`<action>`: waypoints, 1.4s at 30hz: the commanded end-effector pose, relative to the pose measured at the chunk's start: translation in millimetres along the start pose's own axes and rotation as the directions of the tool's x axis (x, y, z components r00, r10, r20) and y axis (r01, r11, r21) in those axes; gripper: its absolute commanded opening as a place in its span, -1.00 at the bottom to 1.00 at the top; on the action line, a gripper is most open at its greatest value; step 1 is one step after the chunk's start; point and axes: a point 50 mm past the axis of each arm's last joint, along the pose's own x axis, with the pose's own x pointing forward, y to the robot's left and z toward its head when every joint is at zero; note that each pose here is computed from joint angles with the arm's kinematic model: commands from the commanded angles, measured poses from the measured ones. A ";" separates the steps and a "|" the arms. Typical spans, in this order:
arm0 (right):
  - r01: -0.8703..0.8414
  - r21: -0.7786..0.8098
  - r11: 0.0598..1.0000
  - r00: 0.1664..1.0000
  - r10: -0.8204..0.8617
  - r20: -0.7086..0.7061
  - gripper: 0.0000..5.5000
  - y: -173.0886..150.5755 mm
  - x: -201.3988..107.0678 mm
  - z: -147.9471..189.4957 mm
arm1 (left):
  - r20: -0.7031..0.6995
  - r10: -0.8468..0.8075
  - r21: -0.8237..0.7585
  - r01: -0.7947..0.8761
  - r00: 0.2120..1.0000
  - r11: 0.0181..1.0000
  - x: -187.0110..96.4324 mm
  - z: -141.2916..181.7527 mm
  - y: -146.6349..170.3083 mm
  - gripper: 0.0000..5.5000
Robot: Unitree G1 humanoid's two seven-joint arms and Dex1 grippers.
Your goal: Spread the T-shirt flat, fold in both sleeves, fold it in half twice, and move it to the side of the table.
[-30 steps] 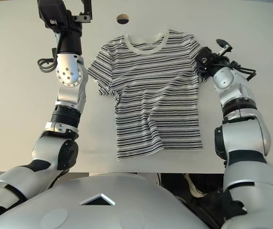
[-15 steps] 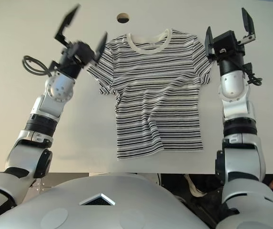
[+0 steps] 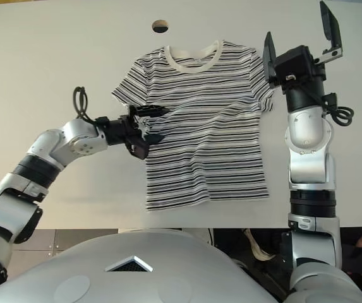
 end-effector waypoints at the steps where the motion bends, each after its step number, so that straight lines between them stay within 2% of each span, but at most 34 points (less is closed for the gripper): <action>1: -0.041 -0.005 0.999 0.999 0.041 -0.007 0.57 8.9 -2.1 1.9 | -0.097 -0.144 -0.043 0.140 0.985 0.989 -34.6 -6.8 -26.7 0.67; 5: -0.106 -0.025 0.994 0.994 0.106 0.015 0.57 17.2 -4.5 6.7 | -0.139 -0.130 -0.068 0.122 0.982 0.990 -54.5 -6.4 -26.3 0.67; 11: -0.136 -0.029 0.990 0.989 0.137 0.046 0.57 18.4 -4.4 15.5 | -0.139 -0.005 -0.104 -0.010 0.990 0.994 -62.2 4.2 -15.9 0.67; 16: -0.152 -0.036 0.988 0.985 0.154 0.079 0.57 19.1 -2.6 23.2 | -0.204 0.035 -0.101 -0.057 0.978 0.993 -77.6 0.9 -13.2 0.67; 20: -0.183 -0.045 0.982 0.977 0.187 0.104 0.57 23.2 1.3 28.6 | -0.130 0.163 -0.137 -0.181 0.978 0.974 -79.1 20.6 4.2 0.67; 22: -0.251 -0.068 0.965 0.959 0.258 0.121 0.57 27.9 -4.4 30.9 | -0.108 0.262 -0.161 -0.277 0.959 0.947 -83.4 29.2 19.4 0.67; 23: -0.324 -0.093 0.941 0.934 0.334 0.129 0.57 33.8 -13.5 30.9 | -0.111 0.330 -0.181 -0.346 0.937 0.921 -86.9 31.2 29.0 0.67; 26: -0.584 -0.240 0.776 0.757 0.627 0.185 0.57 56.3 -63.4 28.6 | -0.208 0.537 -0.234 -0.575 0.818 0.784 -102.1 23.0 53.6 0.67; 28: -0.663 -0.224 0.714 0.667 0.700 0.257 0.57 57.4 -93.7 36.8 | -0.361 0.624 -0.197 -0.710 0.693 0.676 -117.9 0.8 60.8 0.67; 30: -0.675 -0.211 0.707 0.649 0.705 0.287 0.57 49.0 -107.8 41.6 | -0.524 0.628 -0.109 -0.777 0.575 0.620 -132.0 -24.4 53.6 0.67; 32: -0.691 -0.219 0.688 0.633 0.723 0.275 0.57 46.1 -114.5 40.3 | -0.615 0.574 -0.056 -0.756 0.541 0.652 -134.6 -40.8 37.5 0.67; 34: -0.725 -0.237 0.646 0.601 0.762 0.240 0.57 49.7 -120.3 35.3 | -0.654 0.533 -0.038 -0.727 0.538 0.686 -132.8 -49.8 26.1 0.67; 38: -0.827 -0.261 0.497 0.479 0.867 0.134 0.57 71.0 -139.5 19.7 | -0.662 0.539 -0.024 -0.734 0.521 0.679 -129.6 -53.8 21.0 0.67; 42: -0.876 -0.244 0.416 0.403 0.909 0.103 0.57 79.6 -158.5 16.6 | -0.667 0.543 -0.015 -0.737 0.510 0.675 -129.4 -56.3 21.4 0.67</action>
